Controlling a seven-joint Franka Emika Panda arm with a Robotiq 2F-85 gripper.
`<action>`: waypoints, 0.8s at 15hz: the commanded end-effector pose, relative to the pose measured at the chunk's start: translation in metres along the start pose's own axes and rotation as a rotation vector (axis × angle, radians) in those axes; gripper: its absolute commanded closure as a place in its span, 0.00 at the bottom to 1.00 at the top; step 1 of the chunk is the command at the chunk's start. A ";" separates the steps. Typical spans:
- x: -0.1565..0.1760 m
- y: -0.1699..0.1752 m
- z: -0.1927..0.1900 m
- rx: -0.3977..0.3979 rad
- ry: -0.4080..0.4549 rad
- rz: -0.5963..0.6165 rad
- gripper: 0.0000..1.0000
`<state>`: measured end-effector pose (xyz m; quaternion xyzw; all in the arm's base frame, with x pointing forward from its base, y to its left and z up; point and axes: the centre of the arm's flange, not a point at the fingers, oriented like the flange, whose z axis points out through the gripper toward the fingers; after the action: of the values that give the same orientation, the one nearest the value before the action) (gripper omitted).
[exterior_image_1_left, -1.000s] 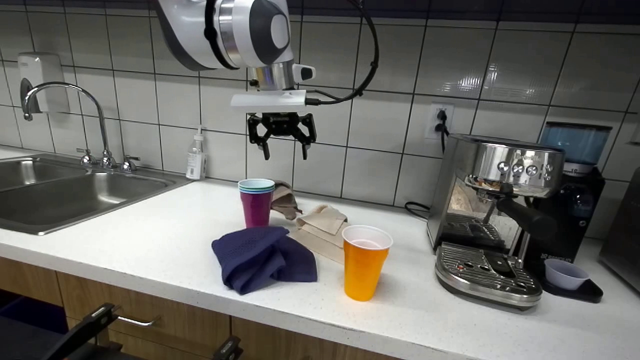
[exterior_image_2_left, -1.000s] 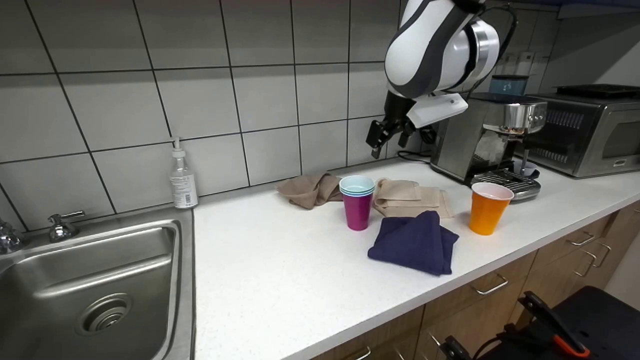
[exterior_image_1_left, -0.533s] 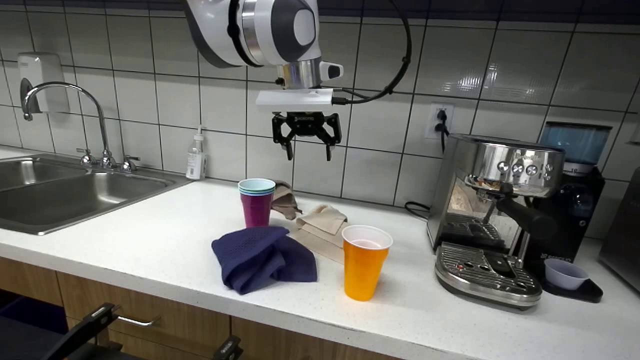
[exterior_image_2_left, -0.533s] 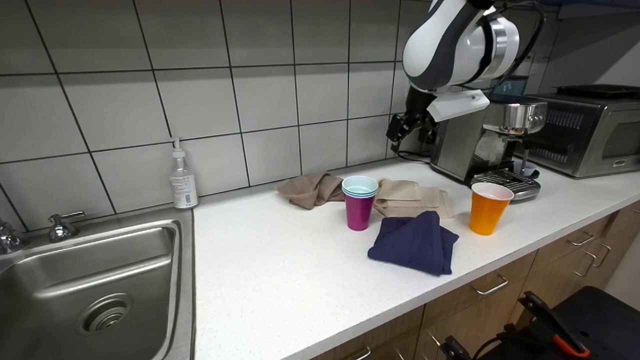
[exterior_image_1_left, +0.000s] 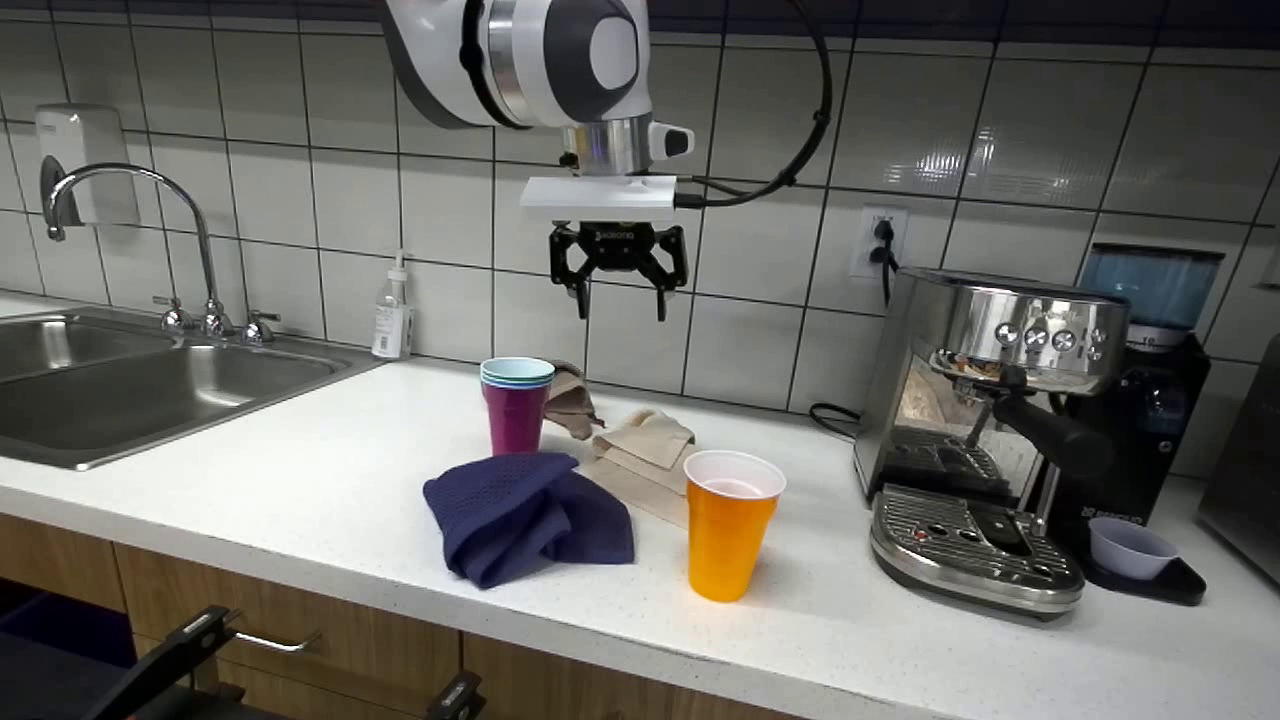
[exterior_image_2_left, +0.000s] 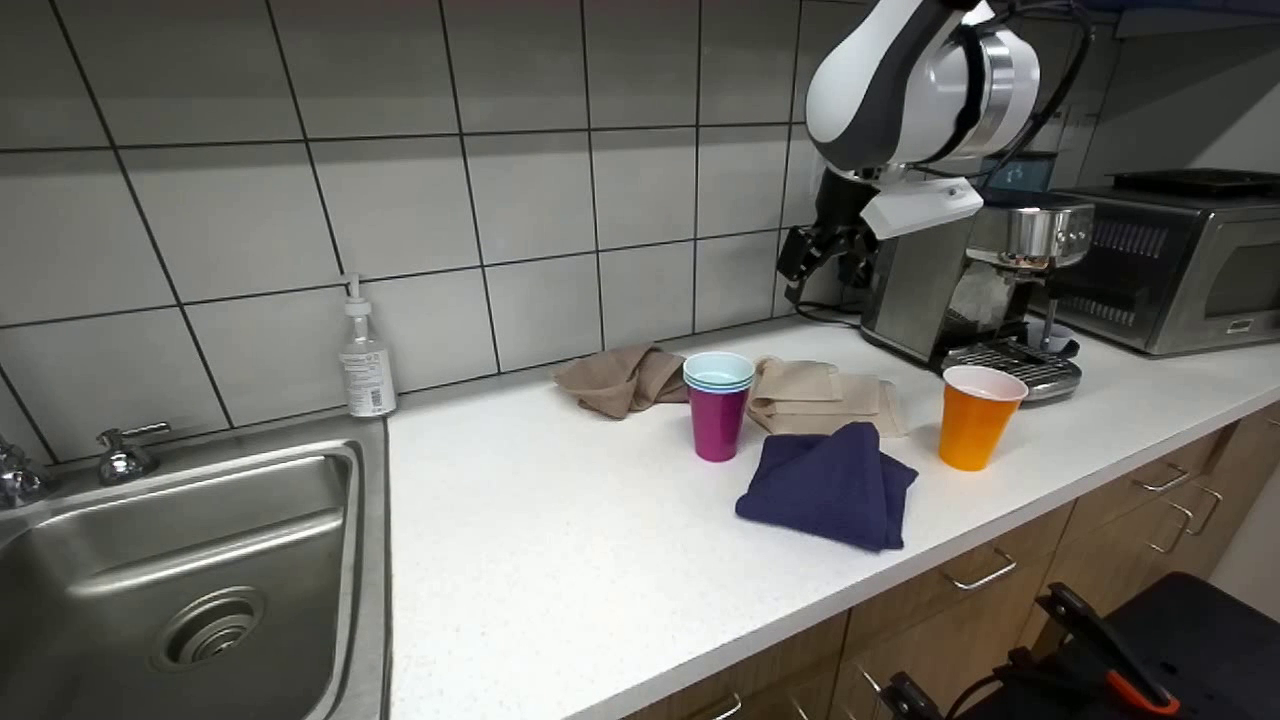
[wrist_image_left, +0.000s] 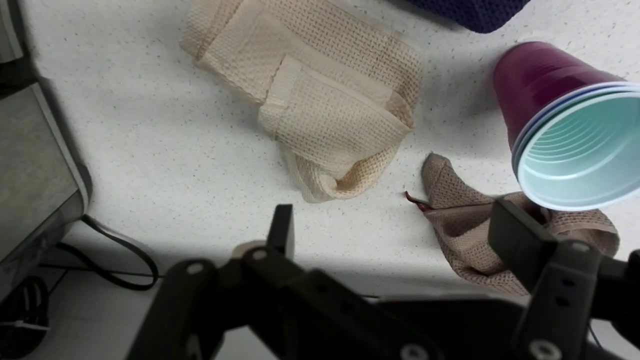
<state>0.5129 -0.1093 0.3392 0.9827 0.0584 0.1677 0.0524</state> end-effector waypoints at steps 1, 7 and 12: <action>-0.005 0.001 -0.008 -0.023 -0.013 0.047 0.00; -0.024 0.016 -0.019 -0.063 -0.060 0.169 0.00; -0.045 0.025 -0.031 -0.065 -0.158 0.238 0.00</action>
<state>0.4853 -0.1375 0.3403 0.9895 -0.0459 0.1204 0.0656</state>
